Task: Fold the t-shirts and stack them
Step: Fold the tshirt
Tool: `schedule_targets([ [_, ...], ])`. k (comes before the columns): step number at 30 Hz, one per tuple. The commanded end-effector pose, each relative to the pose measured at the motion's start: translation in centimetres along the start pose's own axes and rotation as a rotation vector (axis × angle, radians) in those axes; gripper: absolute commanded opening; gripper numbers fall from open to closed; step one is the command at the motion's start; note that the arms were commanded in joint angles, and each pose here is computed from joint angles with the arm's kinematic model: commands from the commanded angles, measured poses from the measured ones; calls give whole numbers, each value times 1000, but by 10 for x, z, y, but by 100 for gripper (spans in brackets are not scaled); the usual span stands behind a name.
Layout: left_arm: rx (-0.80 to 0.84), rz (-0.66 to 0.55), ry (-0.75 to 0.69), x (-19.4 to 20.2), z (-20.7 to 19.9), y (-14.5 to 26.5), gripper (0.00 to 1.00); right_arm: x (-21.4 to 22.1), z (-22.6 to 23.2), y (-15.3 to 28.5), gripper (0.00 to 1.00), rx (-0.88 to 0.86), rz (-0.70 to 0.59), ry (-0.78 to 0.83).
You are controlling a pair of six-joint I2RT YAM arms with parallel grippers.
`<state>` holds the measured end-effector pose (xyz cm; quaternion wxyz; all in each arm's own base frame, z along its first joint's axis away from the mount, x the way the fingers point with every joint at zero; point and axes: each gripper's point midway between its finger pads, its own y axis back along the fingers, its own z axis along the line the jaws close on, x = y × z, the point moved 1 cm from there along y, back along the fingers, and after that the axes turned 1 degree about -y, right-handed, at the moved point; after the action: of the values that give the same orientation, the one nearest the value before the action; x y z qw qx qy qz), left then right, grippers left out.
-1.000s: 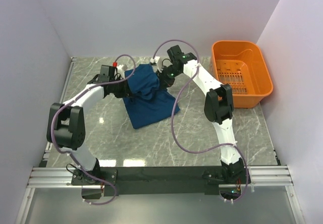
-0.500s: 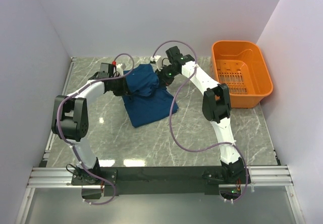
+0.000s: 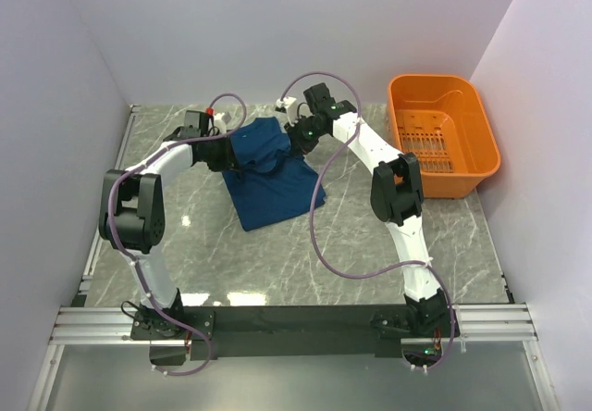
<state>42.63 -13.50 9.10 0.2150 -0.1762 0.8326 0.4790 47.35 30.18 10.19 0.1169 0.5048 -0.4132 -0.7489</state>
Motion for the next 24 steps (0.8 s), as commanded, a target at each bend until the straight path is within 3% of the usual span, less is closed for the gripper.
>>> schedule_targets([
  [1, -3, -41, -36, -16, 0, 6, 1, -18, -11, 3, 0, 47, -62, -6],
  [12, -17, -50, -31, -25, 3, 4, 1, -20, -15, -1, 0, 70, -70, -19],
  [15, -29, -52, -25, -27, 5, 3, 1, -23, -21, -2, 7, 124, -75, -49],
  [17, -77, -71, -3, -32, 11, 5, 9, -30, -28, -3, 36, 190, -101, -76],
  [19, -132, -132, 11, -46, 15, 14, 23, -40, -45, 7, 50, 316, -137, -149],
  [20, -157, -159, 16, -52, 17, 18, 30, -44, -48, 11, 52, 336, -152, -157],
  [21, -172, -187, 30, -58, 17, 23, 49, -50, -50, 19, 54, 361, -173, -175],
  [22, -179, -230, 25, -69, 14, 32, 60, -52, -53, 23, 54, 368, -187, -180],
  [24, -203, -280, 18, -81, 12, 44, 67, -58, -54, 34, 56, 372, -210, -190],
])
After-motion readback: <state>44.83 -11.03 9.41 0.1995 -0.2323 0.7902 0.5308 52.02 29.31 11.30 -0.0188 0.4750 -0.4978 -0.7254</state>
